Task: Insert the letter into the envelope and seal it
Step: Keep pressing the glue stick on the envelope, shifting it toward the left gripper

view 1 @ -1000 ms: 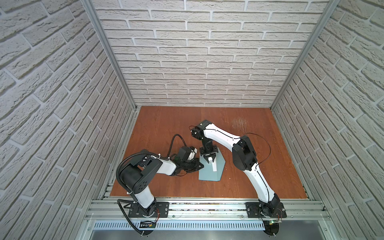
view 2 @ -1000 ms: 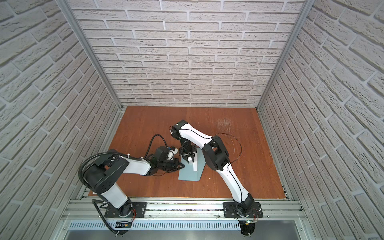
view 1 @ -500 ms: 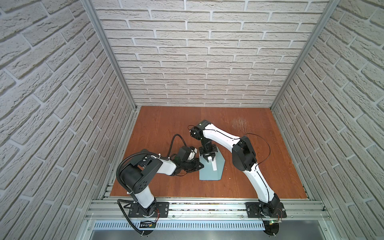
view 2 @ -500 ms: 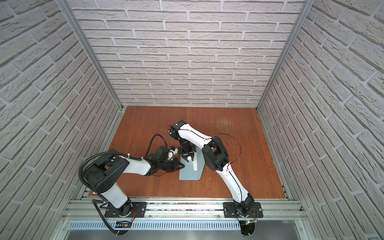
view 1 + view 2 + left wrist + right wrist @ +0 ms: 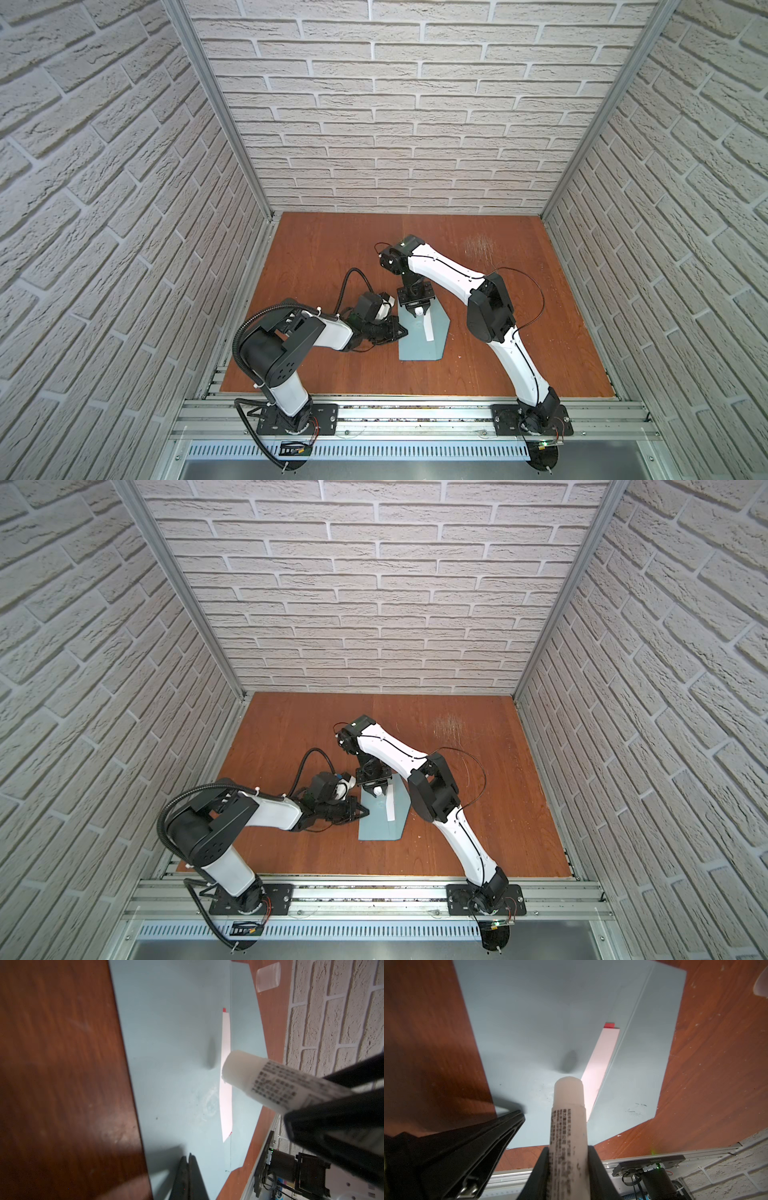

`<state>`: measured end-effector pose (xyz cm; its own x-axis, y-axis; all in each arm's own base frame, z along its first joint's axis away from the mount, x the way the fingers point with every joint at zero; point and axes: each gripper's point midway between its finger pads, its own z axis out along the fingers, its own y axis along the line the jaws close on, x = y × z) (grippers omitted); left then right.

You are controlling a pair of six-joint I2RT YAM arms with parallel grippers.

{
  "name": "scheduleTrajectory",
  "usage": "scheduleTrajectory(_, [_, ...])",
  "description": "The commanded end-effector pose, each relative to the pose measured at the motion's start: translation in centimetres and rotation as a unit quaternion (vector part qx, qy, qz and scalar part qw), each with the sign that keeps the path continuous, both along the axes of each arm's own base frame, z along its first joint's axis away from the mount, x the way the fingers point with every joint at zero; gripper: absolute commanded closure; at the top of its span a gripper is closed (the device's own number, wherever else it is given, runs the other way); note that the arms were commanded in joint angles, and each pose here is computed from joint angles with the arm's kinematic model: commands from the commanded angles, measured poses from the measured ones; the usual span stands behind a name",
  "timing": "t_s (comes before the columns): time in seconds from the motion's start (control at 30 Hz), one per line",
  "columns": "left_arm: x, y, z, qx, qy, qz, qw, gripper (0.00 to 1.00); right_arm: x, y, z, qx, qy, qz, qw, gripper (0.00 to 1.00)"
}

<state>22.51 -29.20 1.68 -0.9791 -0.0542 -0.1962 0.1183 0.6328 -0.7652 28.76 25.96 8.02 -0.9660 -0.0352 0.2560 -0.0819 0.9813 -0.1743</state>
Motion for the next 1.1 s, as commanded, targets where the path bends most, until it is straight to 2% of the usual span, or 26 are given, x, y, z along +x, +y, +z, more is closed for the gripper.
scheduleTrajectory(0.0, [-1.8, 2.7, -4.1, 0.08, 0.051, 0.012, 0.995, 1.0, -1.7, 0.0, 0.5, -0.01, 0.034, 0.012, 0.999, 0.95])
scheduleTrajectory(0.7, [-1.8, 3.0, -4.5, 0.08, 0.054, 0.014, 0.995, 1.0, -2.5, 0.1, -2.0, -0.019, 0.07, 0.019, 0.997, 0.95])
scheduleTrajectory(1.07, [-1.8, 3.3, -4.6, 0.078, 0.057, 0.017, 0.995, 1.0, -2.4, -2.1, -5.0, -0.049, 0.093, 0.002, 0.994, 0.95])
